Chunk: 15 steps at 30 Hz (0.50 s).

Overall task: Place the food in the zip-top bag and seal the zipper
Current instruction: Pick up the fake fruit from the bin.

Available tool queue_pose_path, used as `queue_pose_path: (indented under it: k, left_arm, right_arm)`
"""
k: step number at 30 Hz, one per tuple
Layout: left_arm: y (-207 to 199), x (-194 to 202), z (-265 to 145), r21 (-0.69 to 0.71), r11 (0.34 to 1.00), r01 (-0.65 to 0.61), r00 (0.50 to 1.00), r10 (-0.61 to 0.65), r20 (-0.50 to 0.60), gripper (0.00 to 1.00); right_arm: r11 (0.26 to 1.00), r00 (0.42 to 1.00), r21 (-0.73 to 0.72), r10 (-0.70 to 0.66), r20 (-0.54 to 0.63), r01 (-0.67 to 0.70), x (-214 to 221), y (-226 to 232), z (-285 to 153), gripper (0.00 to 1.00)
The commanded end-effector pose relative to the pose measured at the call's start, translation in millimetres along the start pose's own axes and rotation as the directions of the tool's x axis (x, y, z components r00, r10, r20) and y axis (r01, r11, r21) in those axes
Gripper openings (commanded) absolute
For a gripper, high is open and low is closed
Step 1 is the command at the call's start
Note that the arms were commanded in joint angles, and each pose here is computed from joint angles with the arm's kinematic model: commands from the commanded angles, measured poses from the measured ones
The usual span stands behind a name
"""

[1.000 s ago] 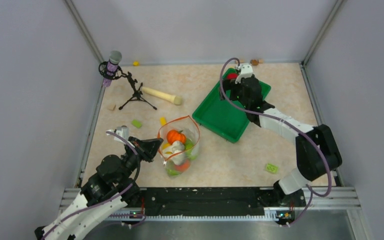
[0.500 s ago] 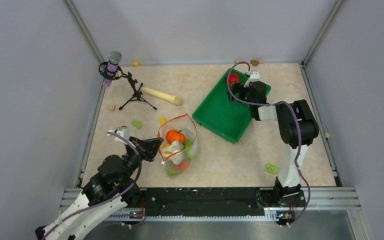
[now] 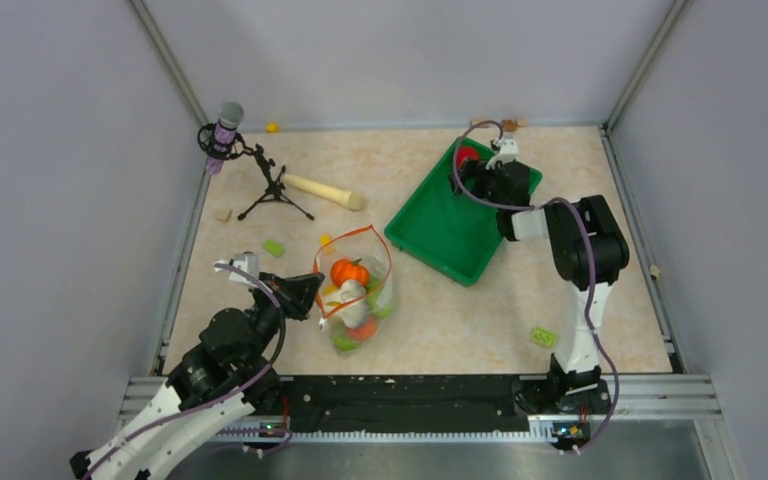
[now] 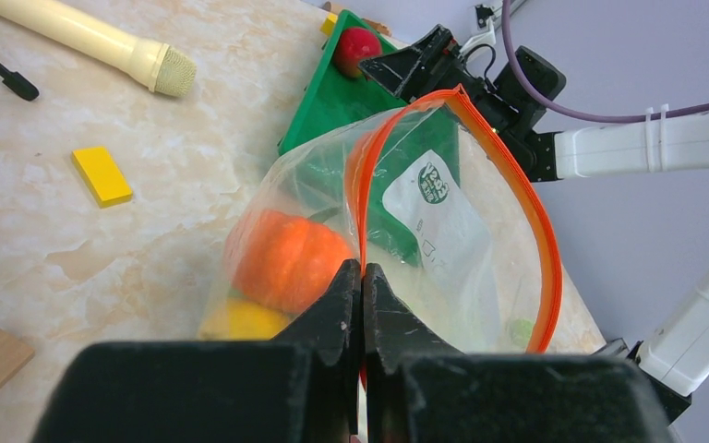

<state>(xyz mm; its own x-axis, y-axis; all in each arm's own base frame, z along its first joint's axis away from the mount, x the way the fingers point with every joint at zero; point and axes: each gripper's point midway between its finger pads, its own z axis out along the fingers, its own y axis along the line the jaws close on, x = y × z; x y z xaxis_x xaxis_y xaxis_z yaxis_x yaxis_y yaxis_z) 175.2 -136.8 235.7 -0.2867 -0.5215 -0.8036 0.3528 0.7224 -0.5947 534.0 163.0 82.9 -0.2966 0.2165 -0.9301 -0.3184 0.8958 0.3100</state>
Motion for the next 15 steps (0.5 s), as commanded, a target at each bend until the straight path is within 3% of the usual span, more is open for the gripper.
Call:
queue_pose_path:
  k: [1, 15]
  left_arm:
    - [-2.8, -9.0, 4.3, 0.003, 1.0, -0.005, 0.999, 0.005, 0.042, 0.0]
    - [0.5, -9.9, 6.1, -0.016, 1.0, -0.009, 0.999, 0.009, 0.05, 0.0]
  right_arm:
    - [0.999, 0.995, -0.037, 0.027, 0.1, -0.023, -32.0, 3.7, 11.3, 0.99]
    - [0.986, 0.978, -0.012, 0.164, 0.125, -0.164, -28.7, -11.5, 19.1, 0.99]
